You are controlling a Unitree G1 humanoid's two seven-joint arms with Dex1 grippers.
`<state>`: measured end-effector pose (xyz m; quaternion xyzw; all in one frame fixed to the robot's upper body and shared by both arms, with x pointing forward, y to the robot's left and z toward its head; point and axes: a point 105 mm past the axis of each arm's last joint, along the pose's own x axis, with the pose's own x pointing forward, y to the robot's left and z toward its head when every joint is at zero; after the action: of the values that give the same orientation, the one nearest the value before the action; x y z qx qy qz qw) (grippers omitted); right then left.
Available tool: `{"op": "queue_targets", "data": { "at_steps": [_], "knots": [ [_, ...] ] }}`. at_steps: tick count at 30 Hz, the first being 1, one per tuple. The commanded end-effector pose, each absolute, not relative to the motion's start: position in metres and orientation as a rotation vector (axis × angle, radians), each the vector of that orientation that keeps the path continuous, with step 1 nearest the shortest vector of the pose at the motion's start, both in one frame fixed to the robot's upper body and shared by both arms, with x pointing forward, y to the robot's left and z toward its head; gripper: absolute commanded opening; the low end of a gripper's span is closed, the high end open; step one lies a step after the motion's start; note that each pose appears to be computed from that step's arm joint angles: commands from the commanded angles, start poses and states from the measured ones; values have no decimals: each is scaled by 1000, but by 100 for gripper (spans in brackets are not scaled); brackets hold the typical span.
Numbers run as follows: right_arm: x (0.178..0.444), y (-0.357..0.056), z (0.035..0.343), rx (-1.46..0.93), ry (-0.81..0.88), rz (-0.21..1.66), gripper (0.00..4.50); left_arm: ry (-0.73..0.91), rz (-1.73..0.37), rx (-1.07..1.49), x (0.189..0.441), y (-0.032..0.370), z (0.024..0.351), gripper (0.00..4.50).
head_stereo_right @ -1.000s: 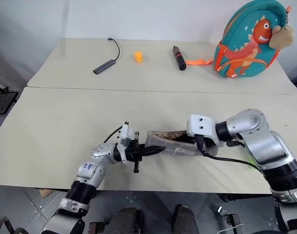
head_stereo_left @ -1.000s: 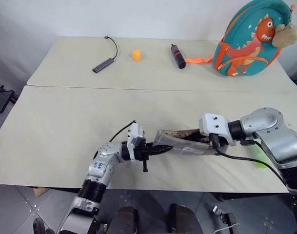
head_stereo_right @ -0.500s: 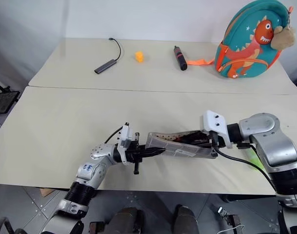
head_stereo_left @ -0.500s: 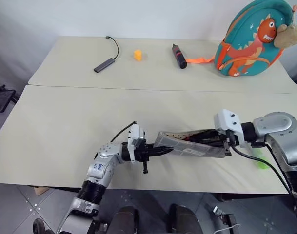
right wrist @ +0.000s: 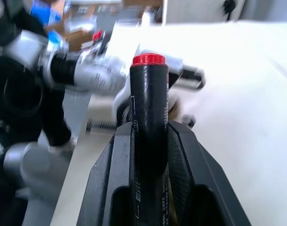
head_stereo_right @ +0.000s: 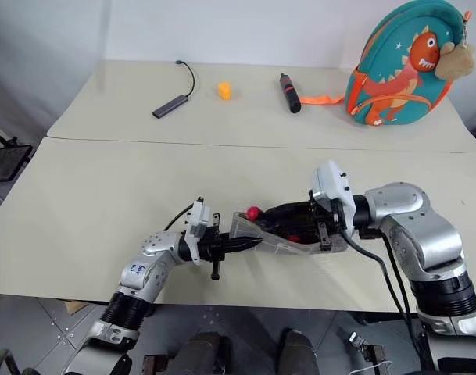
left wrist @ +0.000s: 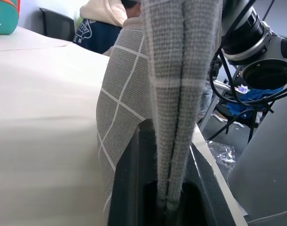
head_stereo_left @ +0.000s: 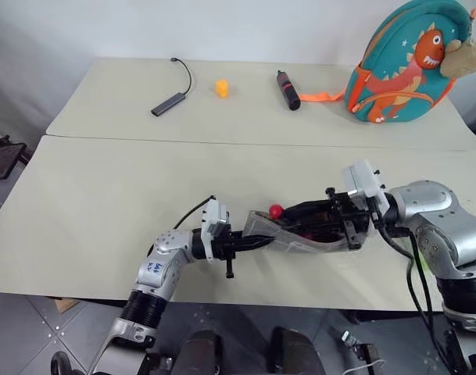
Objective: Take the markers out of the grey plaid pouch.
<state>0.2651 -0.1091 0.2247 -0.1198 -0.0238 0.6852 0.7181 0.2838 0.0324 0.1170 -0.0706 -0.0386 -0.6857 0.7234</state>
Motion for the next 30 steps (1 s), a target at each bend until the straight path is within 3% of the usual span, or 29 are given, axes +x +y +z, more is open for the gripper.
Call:
{"op": "queue_targets", "data": {
  "at_steps": [1,7,10,15,20,25,30],
  "knots": [
    [257,-108,261,-148,-152,1516,58,-114,-1525,-160,281,31,123,0],
    [264,-131,298,52,-180,1410,58,-115,-1527,-156,282,32,124,0],
    [283,-171,302,66,-111,1186,58,-102,-1529,-145,280,40,124,0],
    [298,-225,249,-96,148,913,58,-71,-1513,-156,275,60,123,0],
    [297,-265,190,-53,443,674,58,-45,-1496,-171,270,79,124,0],
    [294,-282,159,-105,548,557,58,-46,-1479,-203,271,86,130,0],
    [294,-280,158,-116,490,583,219,-26,-1433,-297,272,99,138,0]
  ]
}}
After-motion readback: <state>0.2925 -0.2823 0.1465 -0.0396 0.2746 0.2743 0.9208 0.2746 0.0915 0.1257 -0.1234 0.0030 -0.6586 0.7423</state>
